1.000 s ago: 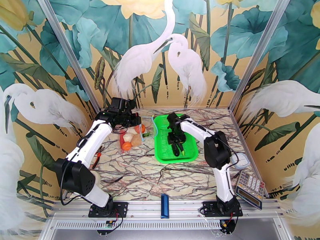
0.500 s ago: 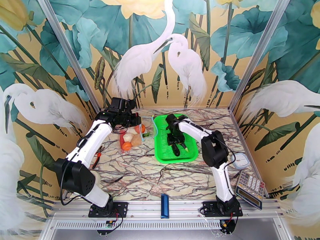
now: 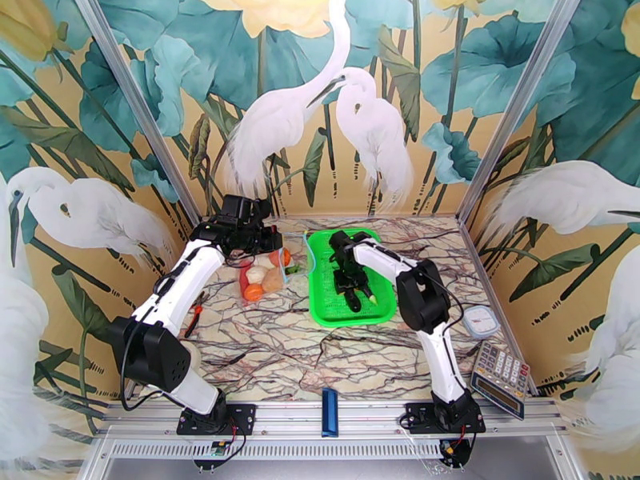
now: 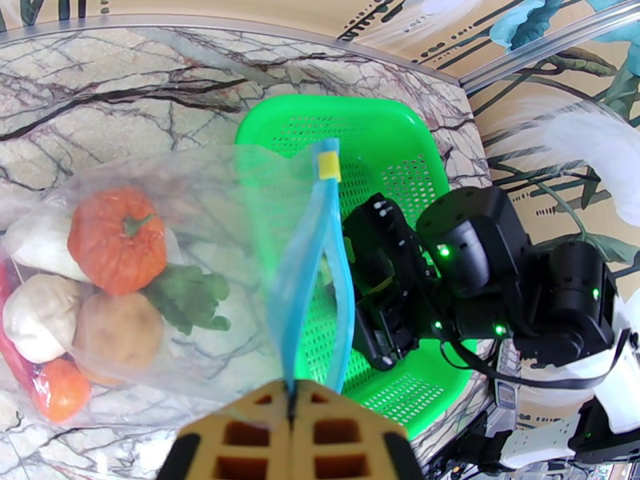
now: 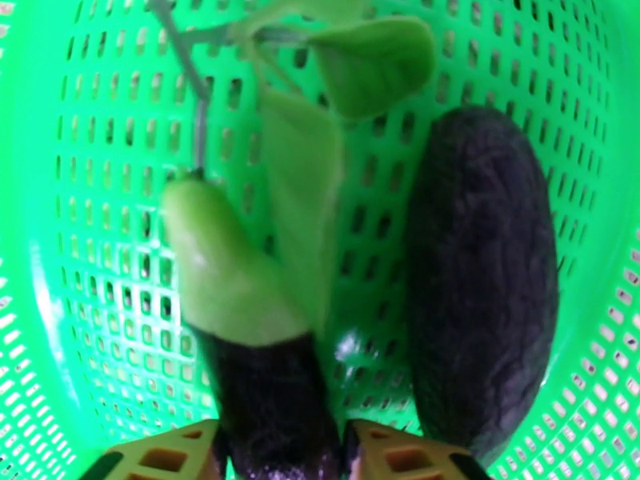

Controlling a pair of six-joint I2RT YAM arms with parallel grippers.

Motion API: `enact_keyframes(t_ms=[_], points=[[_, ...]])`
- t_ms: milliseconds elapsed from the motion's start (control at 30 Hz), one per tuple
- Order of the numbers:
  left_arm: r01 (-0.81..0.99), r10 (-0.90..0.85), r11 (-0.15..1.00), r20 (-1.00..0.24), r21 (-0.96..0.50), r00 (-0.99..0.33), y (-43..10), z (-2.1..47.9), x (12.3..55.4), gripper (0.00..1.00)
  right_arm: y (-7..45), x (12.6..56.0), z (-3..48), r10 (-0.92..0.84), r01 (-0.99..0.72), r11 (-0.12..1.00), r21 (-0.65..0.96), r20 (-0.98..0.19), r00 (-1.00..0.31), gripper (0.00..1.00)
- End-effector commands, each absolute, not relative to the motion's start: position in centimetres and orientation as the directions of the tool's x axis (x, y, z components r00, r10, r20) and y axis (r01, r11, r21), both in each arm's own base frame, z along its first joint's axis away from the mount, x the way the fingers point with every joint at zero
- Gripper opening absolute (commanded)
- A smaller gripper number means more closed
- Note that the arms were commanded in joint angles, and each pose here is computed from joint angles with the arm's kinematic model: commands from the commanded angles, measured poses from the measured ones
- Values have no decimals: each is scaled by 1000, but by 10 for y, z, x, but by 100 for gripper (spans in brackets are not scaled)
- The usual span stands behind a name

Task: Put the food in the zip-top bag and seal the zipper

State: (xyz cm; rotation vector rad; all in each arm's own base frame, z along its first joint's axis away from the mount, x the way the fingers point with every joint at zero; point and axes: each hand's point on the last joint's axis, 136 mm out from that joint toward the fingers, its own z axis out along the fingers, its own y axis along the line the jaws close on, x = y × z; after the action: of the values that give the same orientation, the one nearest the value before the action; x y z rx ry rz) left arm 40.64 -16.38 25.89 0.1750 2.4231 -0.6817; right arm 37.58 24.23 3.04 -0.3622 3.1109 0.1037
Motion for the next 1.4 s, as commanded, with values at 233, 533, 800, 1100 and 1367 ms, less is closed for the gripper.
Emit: enact_keyframes(t_ms=[233, 533, 800, 1100, 1367], points=[[289, -26, 856, -594, -429, -804, -162, 260, 404, 0, 263, 402, 88, -147, -184, 964, 193, -188, -971, 30], [289, -25, 855, -592, -430, -806, -163, 261, 408, 0, 291, 431, 250, 82, -221, 855, 469, -543, -836, 28], [283, -45, 845, -587, -454, -808, -167, 264, 415, 0, 338, 424, 332, 324, -321, 705, 633, -689, -648, 26], [284, -70, 830, -596, -480, -800, -170, 274, 417, 0, 378, 415, 315, 355, -304, 761, 574, -759, -545, 25], [289, -79, 825, -606, -486, -792, -171, 281, 415, 0, 381, 420, 282, 312, -268, 815, 515, -778, -545, 25]])
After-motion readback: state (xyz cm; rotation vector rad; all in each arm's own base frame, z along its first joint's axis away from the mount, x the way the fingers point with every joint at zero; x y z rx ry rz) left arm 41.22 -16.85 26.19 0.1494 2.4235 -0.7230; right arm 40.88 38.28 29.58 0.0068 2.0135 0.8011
